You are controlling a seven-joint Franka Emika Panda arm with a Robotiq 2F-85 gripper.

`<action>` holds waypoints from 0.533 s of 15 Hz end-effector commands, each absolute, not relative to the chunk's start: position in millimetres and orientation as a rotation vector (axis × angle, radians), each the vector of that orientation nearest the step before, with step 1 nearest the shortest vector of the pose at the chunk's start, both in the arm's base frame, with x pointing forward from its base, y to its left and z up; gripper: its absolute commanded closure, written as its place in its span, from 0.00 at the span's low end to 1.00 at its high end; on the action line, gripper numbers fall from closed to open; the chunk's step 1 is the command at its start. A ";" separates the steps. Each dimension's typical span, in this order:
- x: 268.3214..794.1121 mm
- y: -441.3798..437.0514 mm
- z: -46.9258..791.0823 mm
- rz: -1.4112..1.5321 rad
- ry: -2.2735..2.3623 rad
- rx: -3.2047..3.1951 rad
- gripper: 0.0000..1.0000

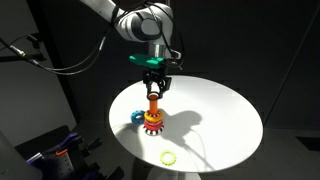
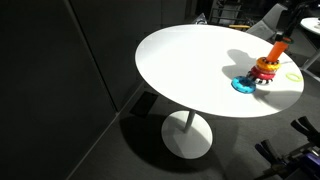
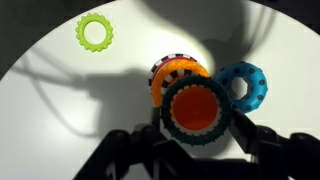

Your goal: Put the dark green ring around the orange rod

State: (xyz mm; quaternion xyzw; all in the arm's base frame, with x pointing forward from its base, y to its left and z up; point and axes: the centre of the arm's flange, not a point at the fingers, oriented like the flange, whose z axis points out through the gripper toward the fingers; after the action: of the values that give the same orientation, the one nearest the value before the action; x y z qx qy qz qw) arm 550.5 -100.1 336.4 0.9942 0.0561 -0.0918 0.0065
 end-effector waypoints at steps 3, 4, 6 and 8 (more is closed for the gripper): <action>564.0 -101.4 336.9 -0.361 0.152 3.113 0.55; 564.5 -101.6 336.0 -0.369 0.150 3.113 0.55; 565.1 -102.1 334.9 -0.392 0.151 3.114 0.55; 565.0 -102.4 334.6 -0.410 0.153 3.111 0.55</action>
State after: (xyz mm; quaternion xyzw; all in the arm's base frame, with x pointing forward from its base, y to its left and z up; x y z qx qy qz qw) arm 554.9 -101.0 328.8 0.9913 0.0550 -0.1199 0.0022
